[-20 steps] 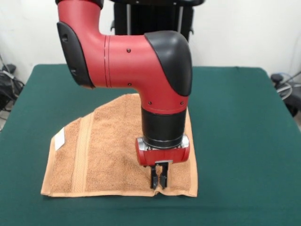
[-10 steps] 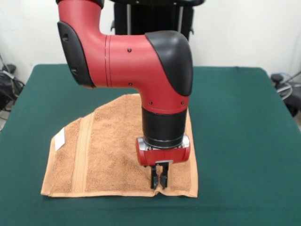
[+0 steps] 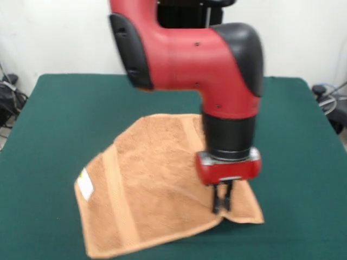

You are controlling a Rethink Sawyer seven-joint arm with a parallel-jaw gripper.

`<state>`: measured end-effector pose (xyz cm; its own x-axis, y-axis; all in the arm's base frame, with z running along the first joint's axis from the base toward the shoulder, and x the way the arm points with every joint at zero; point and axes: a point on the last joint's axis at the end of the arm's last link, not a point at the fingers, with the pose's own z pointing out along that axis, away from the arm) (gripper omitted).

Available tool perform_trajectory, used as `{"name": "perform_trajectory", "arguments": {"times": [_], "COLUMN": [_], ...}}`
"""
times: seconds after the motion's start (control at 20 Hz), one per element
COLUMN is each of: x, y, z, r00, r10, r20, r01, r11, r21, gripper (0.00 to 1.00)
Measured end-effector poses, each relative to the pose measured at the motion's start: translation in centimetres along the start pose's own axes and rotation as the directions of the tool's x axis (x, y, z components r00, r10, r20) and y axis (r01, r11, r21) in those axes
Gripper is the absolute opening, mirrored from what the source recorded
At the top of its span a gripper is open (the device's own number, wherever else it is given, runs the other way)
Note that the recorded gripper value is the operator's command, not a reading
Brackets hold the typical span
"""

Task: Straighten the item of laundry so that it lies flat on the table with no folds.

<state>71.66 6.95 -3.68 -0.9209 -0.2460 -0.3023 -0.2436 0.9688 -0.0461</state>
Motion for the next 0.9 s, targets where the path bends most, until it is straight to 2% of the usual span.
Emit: {"name": "perform_trajectory", "arguments": {"times": [0.1,0.2,0.3,0.5,0.9], "x": [-0.4,-1.4,-2.0,-2.6,-2.0], "y": [1.3,4.3,5.9,8.1,7.2], "z": [-0.1,-0.2,-0.4,-0.5,-0.6], "r00": [1.0,0.998,0.996,0.991,0.987], "r10": [-0.001,0.008,0.022,0.061,0.123], "r20": [0.019,0.063,0.088,0.121,0.104], "r01": [0.001,-0.007,-0.02,-0.055,-0.117], "r11": [1.0,1.0,0.999,0.997,0.991], "r21": [-0.006,-0.018,-0.029,-0.052,-0.064], "gripper": [0.0,0.0,0.0,0.0,0.0]}}
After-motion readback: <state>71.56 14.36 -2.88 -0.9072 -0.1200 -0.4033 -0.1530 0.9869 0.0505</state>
